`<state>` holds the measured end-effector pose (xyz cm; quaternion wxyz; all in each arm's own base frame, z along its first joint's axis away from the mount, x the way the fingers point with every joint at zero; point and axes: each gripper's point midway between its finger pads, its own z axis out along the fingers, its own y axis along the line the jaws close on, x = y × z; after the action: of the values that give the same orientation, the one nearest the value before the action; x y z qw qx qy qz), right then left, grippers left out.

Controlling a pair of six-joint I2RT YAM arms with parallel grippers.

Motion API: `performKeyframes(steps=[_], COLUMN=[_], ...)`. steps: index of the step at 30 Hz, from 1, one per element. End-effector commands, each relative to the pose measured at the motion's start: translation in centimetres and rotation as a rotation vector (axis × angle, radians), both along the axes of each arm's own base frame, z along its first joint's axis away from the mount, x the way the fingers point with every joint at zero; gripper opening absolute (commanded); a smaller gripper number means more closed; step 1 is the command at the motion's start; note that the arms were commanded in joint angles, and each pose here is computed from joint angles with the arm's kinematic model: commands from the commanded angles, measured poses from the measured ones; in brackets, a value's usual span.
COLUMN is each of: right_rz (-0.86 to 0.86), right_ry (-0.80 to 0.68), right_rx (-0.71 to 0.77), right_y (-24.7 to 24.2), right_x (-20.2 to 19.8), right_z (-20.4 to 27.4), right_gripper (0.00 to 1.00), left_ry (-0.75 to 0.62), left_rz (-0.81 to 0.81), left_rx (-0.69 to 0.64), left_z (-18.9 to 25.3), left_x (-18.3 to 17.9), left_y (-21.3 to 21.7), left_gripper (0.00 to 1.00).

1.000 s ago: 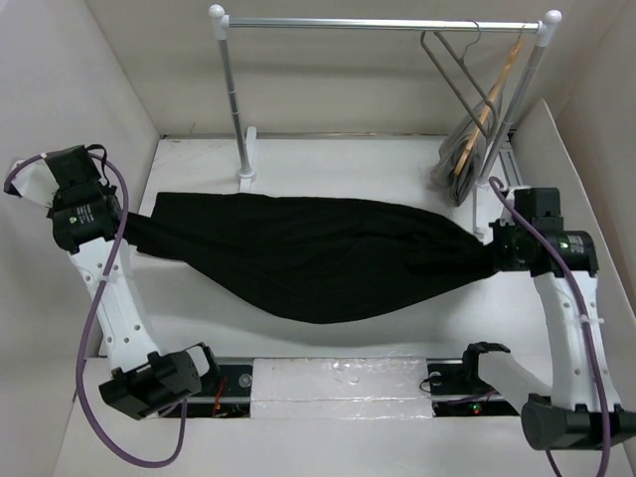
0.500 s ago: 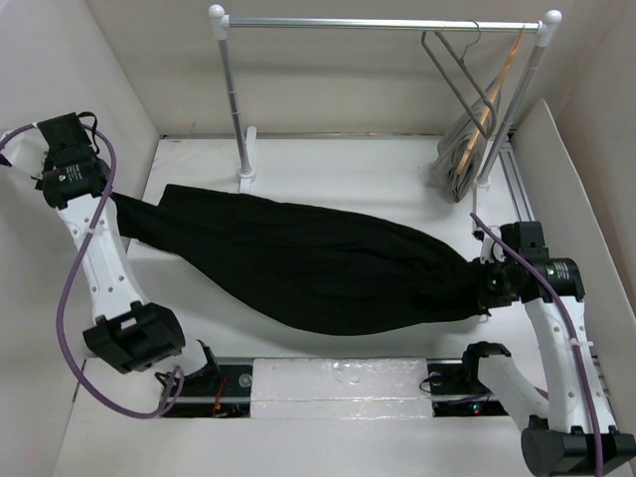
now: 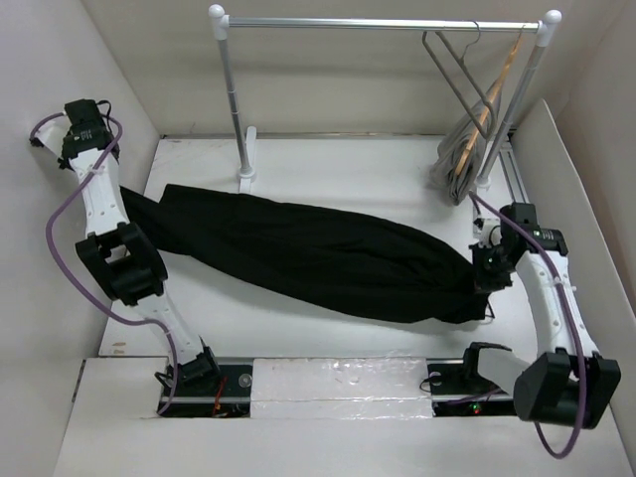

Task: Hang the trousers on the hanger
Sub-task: Fold the trousers at the center of the board.

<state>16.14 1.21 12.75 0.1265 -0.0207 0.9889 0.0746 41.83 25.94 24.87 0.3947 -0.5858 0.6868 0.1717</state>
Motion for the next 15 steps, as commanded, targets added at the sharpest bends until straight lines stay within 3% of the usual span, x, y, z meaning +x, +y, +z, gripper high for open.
performKeyframes(steps=[1, 5, 15], right_rz=[-0.099, -0.188, -0.279], right_ry=[-0.139, -0.213, -0.226], right_rx=[-0.046, -0.032, 0.011], right_y=[-3.2, -6.2, -11.0], right_x=[4.8, 8.5, 16.1], right_z=[0.3, 0.6, -0.7], right_gripper=[0.0, 0.0, 0.0], left_ry=[-0.014, -0.018, -0.056], left_rz=[-0.012, -0.043, -0.16], left_rx=[0.031, 0.033, 0.064], left_z=[1.5, 1.3, 1.5], left_x=[0.9, 2.5, 8.3], left_y=[0.2, -0.6, -4.0], left_gripper=[0.0, 0.0, 0.0])
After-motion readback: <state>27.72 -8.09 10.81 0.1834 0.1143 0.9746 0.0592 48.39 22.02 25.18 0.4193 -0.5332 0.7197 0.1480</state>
